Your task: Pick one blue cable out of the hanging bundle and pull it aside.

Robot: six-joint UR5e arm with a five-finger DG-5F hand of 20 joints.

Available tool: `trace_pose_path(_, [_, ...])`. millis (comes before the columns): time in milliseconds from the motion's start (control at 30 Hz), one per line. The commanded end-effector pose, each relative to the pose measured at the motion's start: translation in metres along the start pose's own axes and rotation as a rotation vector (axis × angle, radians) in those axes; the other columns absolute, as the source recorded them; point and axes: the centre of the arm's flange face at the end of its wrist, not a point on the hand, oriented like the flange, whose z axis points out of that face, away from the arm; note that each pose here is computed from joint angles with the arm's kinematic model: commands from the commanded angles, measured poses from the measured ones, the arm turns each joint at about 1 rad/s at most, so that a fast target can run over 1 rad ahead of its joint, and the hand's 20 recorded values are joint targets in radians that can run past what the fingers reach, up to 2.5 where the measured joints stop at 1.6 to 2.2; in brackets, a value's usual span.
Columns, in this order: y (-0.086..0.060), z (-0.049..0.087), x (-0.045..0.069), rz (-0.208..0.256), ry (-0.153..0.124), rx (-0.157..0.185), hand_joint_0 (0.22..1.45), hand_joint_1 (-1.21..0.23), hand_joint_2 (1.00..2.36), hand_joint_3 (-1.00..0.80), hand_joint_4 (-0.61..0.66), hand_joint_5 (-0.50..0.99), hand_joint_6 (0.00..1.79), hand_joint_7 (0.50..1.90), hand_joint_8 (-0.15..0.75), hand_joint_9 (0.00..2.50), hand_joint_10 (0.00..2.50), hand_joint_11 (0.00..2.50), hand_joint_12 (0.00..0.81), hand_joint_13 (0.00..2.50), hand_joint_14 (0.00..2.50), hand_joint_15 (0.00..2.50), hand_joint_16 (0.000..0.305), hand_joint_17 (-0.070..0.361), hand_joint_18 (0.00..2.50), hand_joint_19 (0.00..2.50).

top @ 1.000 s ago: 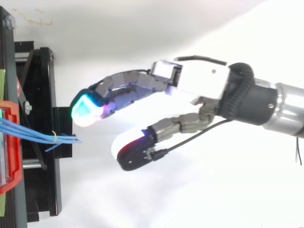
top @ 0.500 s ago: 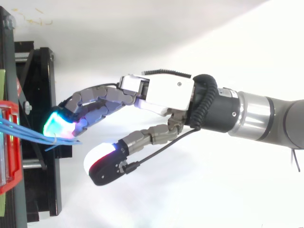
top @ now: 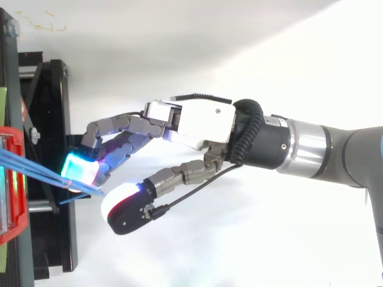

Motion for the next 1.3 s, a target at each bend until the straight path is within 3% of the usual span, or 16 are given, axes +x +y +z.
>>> trace_pose_path(0, [0.005, 0.004, -0.002, 0.008, 0.010, -0.011, 0.55, -0.63, 1.00, -0.45, 0.13, -0.08, 0.50, 1.18, 0.278, 0.84, 0.01, 0.30, 0.353, 0.60, 0.01, 0.31, 0.044, 0.099, 0.47, 0.48])
trace_pose_path(167, [0.018, 0.014, -0.004, 0.027, 0.043, 0.002, 0.56, -0.65, 1.01, -0.41, 0.08, -0.07, 0.50, 1.31, 0.274, 0.85, 0.01, 0.33, 0.354, 0.61, 0.01, 0.31, 0.043, 0.097, 0.48, 0.47])
trace_pose_path(267, [0.024, 0.018, -0.006, 0.032, 0.055, 0.019, 0.56, -0.66, 1.01, -0.38, 0.07, -0.09, 0.56, 1.23, 0.275, 0.84, 0.01, 0.34, 0.355, 0.61, 0.01, 0.31, 0.043, 0.098, 0.49, 0.48])
trace_pose_path(333, [0.026, 0.019, -0.007, 0.036, 0.065, 0.038, 0.56, -0.66, 1.01, -0.36, 0.08, -0.11, 0.64, 1.09, 0.276, 0.84, 0.01, 0.36, 0.354, 0.61, 0.01, 0.31, 0.043, 0.098, 0.49, 0.48])
trace_pose_path(433, [0.037, 0.021, -0.009, 0.034, 0.076, 0.076, 0.57, -0.67, 1.01, -0.36, 0.09, -0.11, 0.67, 1.04, 0.278, 0.85, 0.01, 0.37, 0.353, 0.61, 0.01, 0.31, 0.043, 0.097, 0.48, 0.47])
trace_pose_path(567, [0.045, 0.019, -0.009, 0.026, 0.083, 0.096, 0.57, -0.66, 1.01, -0.38, 0.09, -0.12, 0.68, 1.02, 0.276, 0.85, 0.01, 0.36, 0.353, 0.61, 0.01, 0.31, 0.043, 0.098, 0.49, 0.47])
trace_pose_path(667, [0.056, 0.019, -0.012, 0.027, 0.081, 0.093, 0.56, -0.65, 1.01, -0.40, 0.10, -0.11, 0.68, 0.99, 0.277, 0.85, 0.01, 0.36, 0.354, 0.61, 0.01, 0.32, 0.044, 0.098, 0.49, 0.48])
trace_pose_path(833, [0.061, 0.017, -0.019, 0.024, 0.075, 0.108, 0.56, -0.63, 1.01, -0.41, 0.10, -0.11, 0.68, 1.01, 0.278, 0.86, 0.01, 0.37, 0.353, 0.62, 0.01, 0.32, 0.044, 0.098, 0.50, 0.48])
trace_pose_path(967, [0.074, 0.018, -0.026, 0.022, 0.068, 0.097, 0.57, -0.64, 1.01, -0.39, 0.08, -0.11, 0.70, 1.03, 0.279, 0.87, 0.02, 0.38, 0.352, 0.62, 0.01, 0.32, 0.043, 0.098, 0.50, 0.47])
trace_pose_path(1067, [0.085, 0.019, -0.028, 0.006, 0.066, 0.085, 0.57, -0.66, 1.01, -0.35, 0.08, -0.13, 0.74, 0.95, 0.281, 0.87, 0.01, 0.40, 0.353, 0.62, 0.01, 0.33, 0.043, 0.097, 0.50, 0.48])
trace_pose_path(1133, [0.087, 0.019, -0.028, -0.005, 0.066, 0.083, 0.57, -0.68, 1.01, -0.34, 0.10, -0.14, 0.79, 0.88, 0.281, 0.86, 0.02, 0.41, 0.355, 0.62, 0.01, 0.33, 0.043, 0.098, 0.50, 0.48])
trace_pose_path(1267, [0.086, 0.019, -0.032, -0.006, 0.062, 0.083, 0.57, -0.71, 1.01, -0.34, 0.11, -0.16, 0.82, 0.87, 0.285, 0.85, 0.01, 0.43, 0.357, 0.62, 0.01, 0.33, 0.044, 0.099, 0.50, 0.49])
